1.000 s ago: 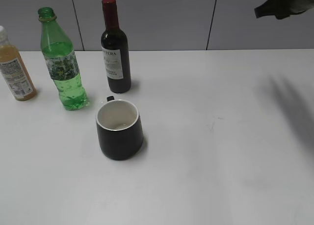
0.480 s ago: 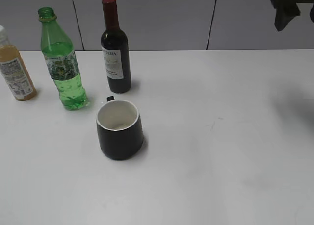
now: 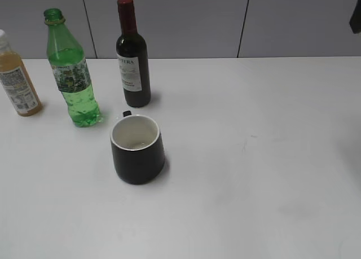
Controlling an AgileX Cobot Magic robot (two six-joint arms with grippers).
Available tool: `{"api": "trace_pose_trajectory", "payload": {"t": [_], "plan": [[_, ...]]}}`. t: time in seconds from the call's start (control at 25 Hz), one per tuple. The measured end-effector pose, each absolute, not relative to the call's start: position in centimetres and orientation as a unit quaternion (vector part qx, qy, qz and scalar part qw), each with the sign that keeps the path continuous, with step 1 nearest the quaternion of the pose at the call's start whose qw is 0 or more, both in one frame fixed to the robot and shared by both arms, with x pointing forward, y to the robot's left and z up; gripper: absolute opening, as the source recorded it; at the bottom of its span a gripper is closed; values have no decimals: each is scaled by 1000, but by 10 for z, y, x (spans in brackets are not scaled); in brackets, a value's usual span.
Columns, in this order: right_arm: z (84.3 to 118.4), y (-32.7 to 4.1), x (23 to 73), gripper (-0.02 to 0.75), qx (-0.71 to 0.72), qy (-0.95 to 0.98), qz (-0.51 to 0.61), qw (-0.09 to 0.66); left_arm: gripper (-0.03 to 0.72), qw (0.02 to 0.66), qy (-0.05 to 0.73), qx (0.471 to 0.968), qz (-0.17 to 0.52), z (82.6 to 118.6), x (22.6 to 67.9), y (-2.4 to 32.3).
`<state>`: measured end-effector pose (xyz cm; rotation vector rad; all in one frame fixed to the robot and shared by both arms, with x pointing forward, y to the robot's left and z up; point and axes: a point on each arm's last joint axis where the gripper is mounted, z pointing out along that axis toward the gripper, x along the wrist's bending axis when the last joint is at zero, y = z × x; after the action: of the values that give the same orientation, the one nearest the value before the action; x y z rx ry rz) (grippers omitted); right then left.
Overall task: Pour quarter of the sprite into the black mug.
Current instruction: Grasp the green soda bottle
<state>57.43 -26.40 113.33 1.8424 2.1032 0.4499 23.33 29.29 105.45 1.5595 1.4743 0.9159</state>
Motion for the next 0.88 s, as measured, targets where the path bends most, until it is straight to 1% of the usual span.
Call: {"api": "trace_pose_trajectory", "payload": {"t": [0.28,0.68,0.88], "plan": [[1136,-272,492,594,638,737,163,152,543,393,581,615,361,1054,233,293],[1105,-282,375,593,633,731,193,168,543,393,581,615,361,1054,233,293],[1094,-287,327,591,621,719,235,204,543,393,581,615,361,1054,233,293]]}}
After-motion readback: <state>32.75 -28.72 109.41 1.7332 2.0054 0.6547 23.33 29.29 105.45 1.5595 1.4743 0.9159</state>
